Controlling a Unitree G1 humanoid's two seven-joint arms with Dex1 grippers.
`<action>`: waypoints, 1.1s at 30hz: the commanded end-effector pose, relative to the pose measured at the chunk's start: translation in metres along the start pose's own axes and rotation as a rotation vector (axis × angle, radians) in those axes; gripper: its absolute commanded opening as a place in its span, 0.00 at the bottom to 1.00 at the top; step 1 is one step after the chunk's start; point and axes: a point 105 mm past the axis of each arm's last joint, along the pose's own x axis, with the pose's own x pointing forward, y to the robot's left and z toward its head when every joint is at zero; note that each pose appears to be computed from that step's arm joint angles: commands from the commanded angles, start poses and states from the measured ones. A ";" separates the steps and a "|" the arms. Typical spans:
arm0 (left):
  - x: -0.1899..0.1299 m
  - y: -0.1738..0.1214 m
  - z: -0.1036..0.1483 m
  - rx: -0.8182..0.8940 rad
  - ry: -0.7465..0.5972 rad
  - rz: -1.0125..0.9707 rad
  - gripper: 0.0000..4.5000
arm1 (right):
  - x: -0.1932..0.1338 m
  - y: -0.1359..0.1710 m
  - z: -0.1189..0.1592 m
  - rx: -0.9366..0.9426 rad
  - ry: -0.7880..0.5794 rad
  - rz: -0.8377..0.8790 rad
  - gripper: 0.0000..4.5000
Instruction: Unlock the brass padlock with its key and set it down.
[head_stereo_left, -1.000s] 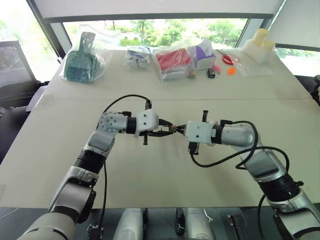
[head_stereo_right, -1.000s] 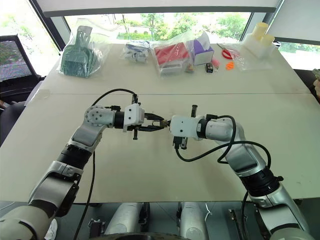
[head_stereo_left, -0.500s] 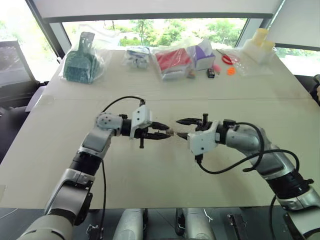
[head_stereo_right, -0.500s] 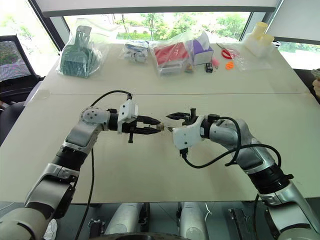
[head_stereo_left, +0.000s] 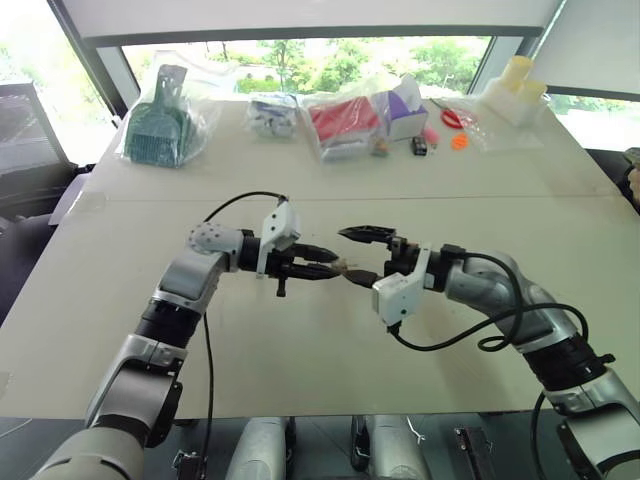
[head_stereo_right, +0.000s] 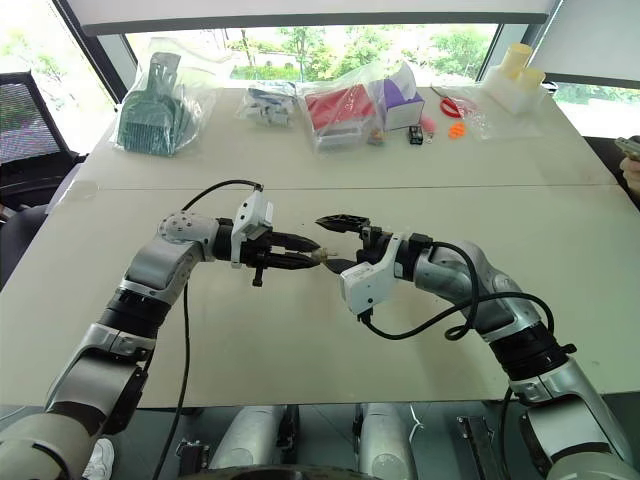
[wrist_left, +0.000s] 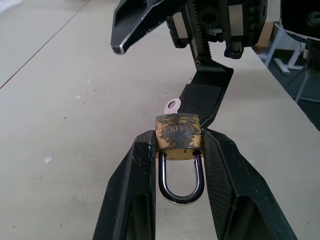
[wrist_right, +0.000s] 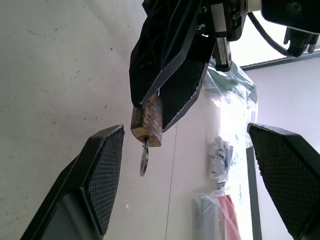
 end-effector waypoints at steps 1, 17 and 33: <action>-0.002 0.000 0.023 0.049 -0.058 -0.008 0.16 | 0.002 -0.011 0.005 -0.042 -0.027 -0.040 0.84; -0.005 0.003 0.022 0.015 -0.047 0.021 0.27 | 0.005 -0.010 0.005 -0.047 -0.035 -0.034 0.00; -0.035 -0.007 0.032 -0.007 -0.122 0.072 0.46 | 0.004 -0.002 0.002 -0.002 -0.006 -0.025 0.00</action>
